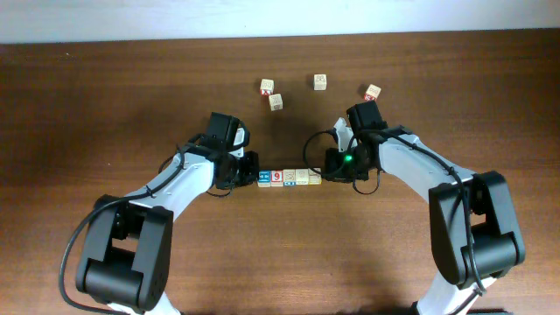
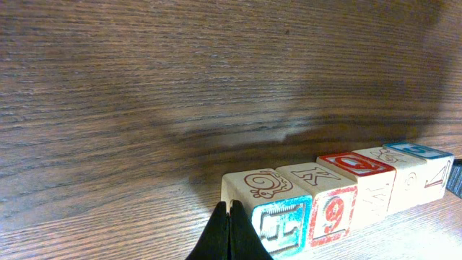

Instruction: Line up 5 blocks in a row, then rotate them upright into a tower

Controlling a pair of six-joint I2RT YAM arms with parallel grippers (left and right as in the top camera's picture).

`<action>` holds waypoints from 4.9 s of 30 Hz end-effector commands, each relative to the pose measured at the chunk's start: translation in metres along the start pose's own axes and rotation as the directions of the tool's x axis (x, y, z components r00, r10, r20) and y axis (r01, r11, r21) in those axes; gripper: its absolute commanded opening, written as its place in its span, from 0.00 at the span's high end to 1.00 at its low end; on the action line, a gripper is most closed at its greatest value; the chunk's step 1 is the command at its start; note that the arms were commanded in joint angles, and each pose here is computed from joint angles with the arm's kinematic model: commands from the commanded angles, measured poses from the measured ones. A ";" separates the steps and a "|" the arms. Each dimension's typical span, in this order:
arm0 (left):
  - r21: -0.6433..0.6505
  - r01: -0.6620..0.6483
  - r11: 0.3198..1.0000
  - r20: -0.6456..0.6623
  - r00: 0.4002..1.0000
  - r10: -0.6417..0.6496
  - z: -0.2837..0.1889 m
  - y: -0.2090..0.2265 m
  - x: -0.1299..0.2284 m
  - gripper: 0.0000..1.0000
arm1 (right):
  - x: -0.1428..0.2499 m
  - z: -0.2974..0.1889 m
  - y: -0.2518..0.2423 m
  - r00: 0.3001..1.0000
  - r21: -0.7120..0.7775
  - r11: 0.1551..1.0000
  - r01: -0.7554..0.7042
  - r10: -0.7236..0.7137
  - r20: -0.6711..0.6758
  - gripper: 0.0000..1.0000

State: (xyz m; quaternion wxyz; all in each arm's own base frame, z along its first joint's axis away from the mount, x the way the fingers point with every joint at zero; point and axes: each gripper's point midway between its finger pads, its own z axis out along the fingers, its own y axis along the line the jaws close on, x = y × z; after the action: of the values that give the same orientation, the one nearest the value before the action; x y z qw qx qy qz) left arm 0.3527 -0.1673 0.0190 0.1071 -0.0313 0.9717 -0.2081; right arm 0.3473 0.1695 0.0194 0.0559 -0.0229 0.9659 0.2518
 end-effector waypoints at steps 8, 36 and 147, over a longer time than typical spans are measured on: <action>0.110 -0.091 0.990 -0.036 0.995 0.095 -0.009 0.014 -0.003 1.00 | 0.008 0.008 0.007 1.000 -0.019 1.000 0.004 -0.005 -0.028 0.96; 0.162 -0.131 0.978 -0.085 0.986 0.146 0.006 0.011 0.004 1.00 | 0.006 0.008 0.009 1.000 -0.029 1.000 0.010 -0.010 -0.022 0.96; 0.146 -0.095 0.985 -0.111 0.987 0.112 0.006 -0.004 -0.001 1.00 | 0.005 -0.024 0.067 0.988 -0.422 0.894 0.148 -0.147 0.036 0.96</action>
State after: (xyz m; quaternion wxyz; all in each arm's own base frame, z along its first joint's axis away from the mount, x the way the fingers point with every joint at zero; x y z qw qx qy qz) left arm 0.3573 -0.1535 0.0096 0.0712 0.0297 0.9700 -0.2306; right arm 0.3465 0.1916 0.0562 0.0714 -0.0655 0.8994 0.4263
